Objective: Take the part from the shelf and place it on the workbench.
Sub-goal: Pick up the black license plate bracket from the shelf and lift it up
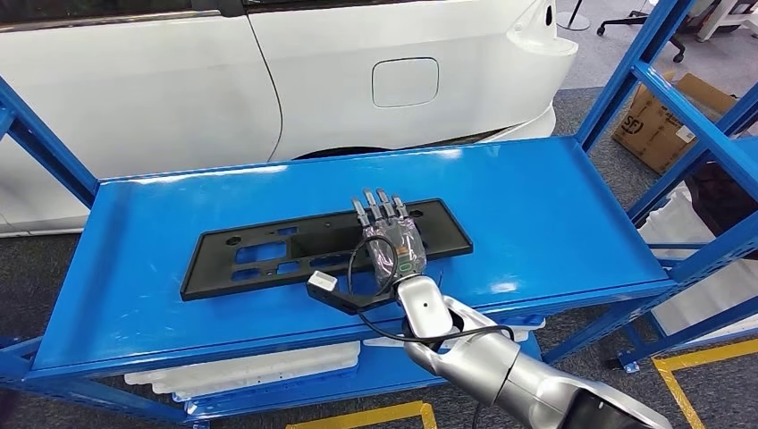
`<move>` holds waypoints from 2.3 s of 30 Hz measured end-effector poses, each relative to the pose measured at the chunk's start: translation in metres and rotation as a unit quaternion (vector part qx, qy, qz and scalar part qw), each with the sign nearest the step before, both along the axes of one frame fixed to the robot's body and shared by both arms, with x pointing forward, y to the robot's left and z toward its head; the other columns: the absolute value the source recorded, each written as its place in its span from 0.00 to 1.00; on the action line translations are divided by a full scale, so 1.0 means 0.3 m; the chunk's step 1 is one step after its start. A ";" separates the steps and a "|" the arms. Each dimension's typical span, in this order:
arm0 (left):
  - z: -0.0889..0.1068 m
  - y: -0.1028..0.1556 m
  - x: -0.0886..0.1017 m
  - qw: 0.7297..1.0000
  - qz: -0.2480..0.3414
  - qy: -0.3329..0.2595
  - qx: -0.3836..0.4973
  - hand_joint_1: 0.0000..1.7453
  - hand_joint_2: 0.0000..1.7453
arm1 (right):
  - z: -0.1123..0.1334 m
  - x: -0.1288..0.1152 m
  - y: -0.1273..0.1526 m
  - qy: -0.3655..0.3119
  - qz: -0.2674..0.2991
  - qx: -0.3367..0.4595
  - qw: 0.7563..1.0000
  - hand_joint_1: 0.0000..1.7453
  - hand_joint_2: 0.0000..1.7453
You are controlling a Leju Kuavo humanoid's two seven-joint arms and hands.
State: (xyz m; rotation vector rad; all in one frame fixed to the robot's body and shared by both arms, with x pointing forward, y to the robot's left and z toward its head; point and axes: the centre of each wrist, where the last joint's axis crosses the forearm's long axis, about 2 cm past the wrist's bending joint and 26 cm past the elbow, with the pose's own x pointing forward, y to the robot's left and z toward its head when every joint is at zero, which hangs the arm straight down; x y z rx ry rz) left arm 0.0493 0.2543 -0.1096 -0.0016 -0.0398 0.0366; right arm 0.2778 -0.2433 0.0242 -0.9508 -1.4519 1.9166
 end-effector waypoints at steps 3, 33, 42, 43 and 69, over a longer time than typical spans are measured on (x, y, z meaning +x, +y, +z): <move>0.000 0.000 0.000 1.000 0.000 -0.001 0.000 0.00 1.00 | -0.001 0.002 -0.002 0.002 -0.001 0.001 1.000 0.52 0.00; 0.000 0.000 -0.001 1.000 -0.003 -0.003 0.001 0.00 1.00 | 0.005 -0.001 -0.004 0.016 0.004 0.014 1.000 1.00 0.00; 0.000 0.000 -0.001 1.000 -0.003 -0.004 0.000 0.00 1.00 | 0.006 0.001 -0.005 0.025 0.004 0.012 1.000 1.00 0.00; 0.000 0.000 0.000 1.000 -0.003 -0.004 0.000 0.00 1.00 | 0.006 0.002 -0.005 0.026 0.004 0.012 1.000 1.00 0.00; 0.000 -0.003 0.001 1.000 -0.025 -0.008 0.000 0.00 0.00 | 0.128 0.130 0.033 -0.012 0.018 0.030 0.999 1.00 0.00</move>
